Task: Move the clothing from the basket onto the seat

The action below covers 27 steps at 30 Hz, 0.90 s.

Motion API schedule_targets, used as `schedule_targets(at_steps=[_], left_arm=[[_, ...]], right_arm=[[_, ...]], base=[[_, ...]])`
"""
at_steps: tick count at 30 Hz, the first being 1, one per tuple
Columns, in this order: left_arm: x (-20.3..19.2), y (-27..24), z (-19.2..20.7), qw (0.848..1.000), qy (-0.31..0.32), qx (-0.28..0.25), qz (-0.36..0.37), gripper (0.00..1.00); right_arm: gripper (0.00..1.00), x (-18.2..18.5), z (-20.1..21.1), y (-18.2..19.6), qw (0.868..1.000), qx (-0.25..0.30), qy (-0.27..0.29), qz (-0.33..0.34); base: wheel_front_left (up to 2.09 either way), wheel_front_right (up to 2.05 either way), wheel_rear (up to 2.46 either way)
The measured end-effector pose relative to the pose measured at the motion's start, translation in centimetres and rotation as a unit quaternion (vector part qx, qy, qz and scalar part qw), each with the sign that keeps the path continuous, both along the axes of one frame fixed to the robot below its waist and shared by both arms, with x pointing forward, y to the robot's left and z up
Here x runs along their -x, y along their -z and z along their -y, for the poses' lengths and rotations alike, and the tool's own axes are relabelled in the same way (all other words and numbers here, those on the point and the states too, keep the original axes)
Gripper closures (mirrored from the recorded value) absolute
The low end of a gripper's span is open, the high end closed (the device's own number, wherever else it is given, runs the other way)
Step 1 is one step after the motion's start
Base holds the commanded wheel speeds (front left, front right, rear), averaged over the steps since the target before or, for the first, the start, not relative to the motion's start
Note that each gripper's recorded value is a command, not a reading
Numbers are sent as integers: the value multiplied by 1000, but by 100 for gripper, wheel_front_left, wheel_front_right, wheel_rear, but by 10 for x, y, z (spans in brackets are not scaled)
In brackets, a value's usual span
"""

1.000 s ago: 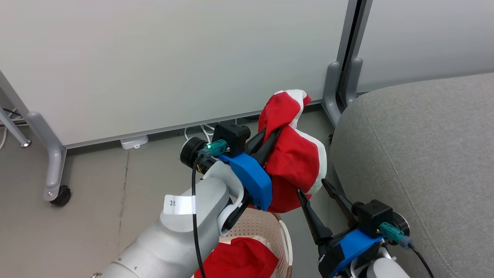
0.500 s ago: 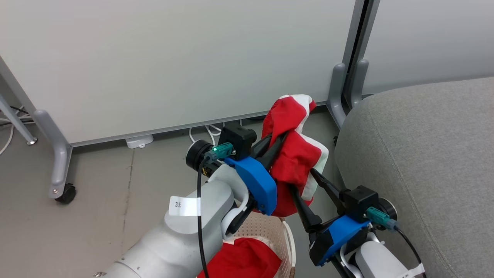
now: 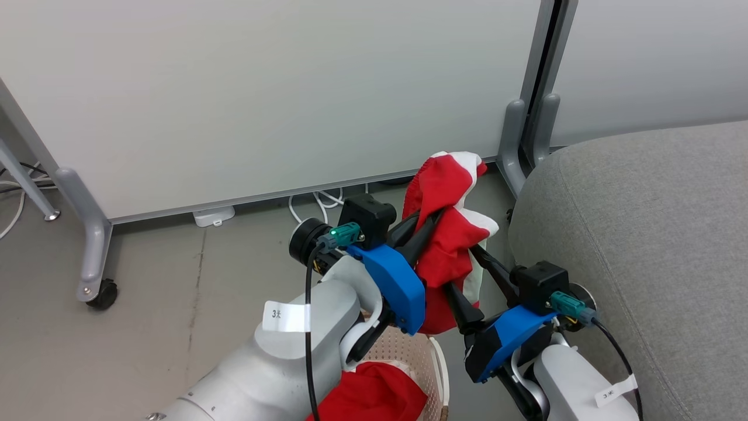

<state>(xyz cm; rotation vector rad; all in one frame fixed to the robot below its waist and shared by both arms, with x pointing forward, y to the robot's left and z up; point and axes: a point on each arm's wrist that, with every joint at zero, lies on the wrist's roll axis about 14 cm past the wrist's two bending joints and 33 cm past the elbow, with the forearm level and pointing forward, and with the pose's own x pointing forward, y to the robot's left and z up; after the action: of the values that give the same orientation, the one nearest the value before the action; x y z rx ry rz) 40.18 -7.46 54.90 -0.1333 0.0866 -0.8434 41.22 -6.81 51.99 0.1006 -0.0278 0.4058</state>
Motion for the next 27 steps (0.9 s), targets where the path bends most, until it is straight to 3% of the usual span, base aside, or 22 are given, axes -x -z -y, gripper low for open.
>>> schedule_targets(at_steps=[3, 4, 5, 6, 27], left_arm=[[1, 1, 0, 1000, 1, -1, -2, 100], [1, 1, 0, 1000, 1, -1, -2, 100], [1, 2, 0, 1000, 1, -1, -3, 100], [1, 2, 1, 1000, 2, -2, -3, 100], [-3, 4, 2, 1000, -1, -4, -7, 100]], right_arm=[[0, -1, -3, 0, 1000, -2, -5, -2], [17, -2, -4, 0, 1000, -7, -5, -4], [73, -2, -4, 1, 1000, -11, -5, -8], [100, -2, -4, 1, 1000, -13, -5, -10], [100, 0, -6, 4, 1000, -22, -8, -20]], base=[[0, 0, 0], [0, 0, 0], [0, 0, 0], [0, 0, 0], [0, 0, 0]])
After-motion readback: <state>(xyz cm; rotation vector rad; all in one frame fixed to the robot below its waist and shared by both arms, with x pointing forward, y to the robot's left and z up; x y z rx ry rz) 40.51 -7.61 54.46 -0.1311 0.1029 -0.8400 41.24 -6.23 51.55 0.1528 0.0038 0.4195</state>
